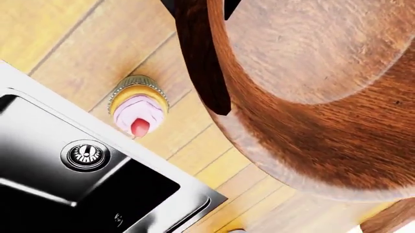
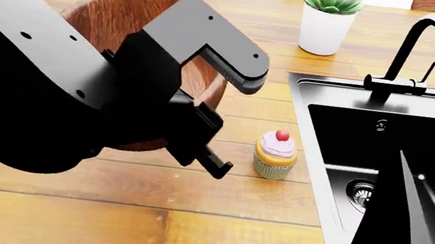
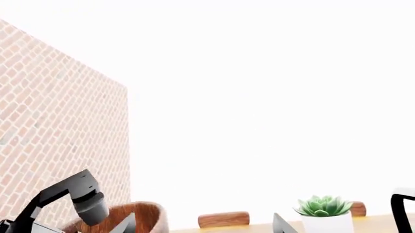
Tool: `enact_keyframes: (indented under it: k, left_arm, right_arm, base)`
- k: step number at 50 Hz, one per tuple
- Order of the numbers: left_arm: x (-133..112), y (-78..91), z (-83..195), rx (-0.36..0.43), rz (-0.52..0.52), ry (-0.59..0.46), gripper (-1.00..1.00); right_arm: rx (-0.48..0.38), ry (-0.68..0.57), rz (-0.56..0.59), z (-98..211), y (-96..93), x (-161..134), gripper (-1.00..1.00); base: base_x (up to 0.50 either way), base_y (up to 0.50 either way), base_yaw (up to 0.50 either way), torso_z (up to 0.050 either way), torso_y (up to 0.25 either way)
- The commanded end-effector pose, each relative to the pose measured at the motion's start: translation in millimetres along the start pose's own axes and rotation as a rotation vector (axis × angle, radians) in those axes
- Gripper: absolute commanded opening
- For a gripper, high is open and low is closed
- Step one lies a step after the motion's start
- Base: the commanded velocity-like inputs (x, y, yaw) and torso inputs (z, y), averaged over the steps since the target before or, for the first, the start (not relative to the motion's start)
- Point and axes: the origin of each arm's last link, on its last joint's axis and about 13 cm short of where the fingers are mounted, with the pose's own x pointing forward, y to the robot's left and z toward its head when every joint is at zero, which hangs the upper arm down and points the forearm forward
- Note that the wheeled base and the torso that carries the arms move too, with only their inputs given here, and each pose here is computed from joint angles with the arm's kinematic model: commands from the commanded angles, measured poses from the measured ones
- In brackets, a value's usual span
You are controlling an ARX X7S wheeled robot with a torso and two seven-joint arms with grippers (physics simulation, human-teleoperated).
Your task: Move the fresh-baked cupcake off the tray onto the counter, and place the bowl used for mixing into the sink.
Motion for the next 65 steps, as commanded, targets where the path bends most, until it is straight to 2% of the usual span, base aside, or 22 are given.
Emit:
enact_keyframes:
  k: [1,9,17,37,65]
  left_arm:
    - [-25.3,-2.0,25.8,0.063,0.016,-0.073,-1.0]
    - [-30.3,0.8,37.8,0.093,0.028,-0.1,-1.0]
    - [-29.0,1.9,36.8,0.089,0.036,-0.114,-1.0]
    - [-23.3,-1.2,40.9,0.119,0.02,-0.132,-1.0]
    - [-17.3,-3.1,29.8,0.095,-0.002,-0.12,-1.0]
  right_arm:
    - [-0.005,-0.016,0.003,2.9,-1.9,-1.5,1.0]
    - [-0.006,-0.018,0.0,2.8,-1.9,-1.2,1.0]
    - [0.02,-0.012,-0.005,2.8,-0.5,-1.1,1.0]
    - [0.011,-0.019,-0.005,3.5,-1.5,-1.7,1.0]
    - [0.001,-0.026,0.001,4.4,-2.4,-1.8,1.0]
  base:
    - [0.0,0.0,0.0,0.0,0.0]
    - [0.0,0.0,0.0,0.0,0.0]
    - [0.0,-0.06,0.0,0.0,0.0]
    - [0.0,-0.46,0.0,0.0,0.001]
    - [0.0,-0.4,0.0,0.0,0.0]
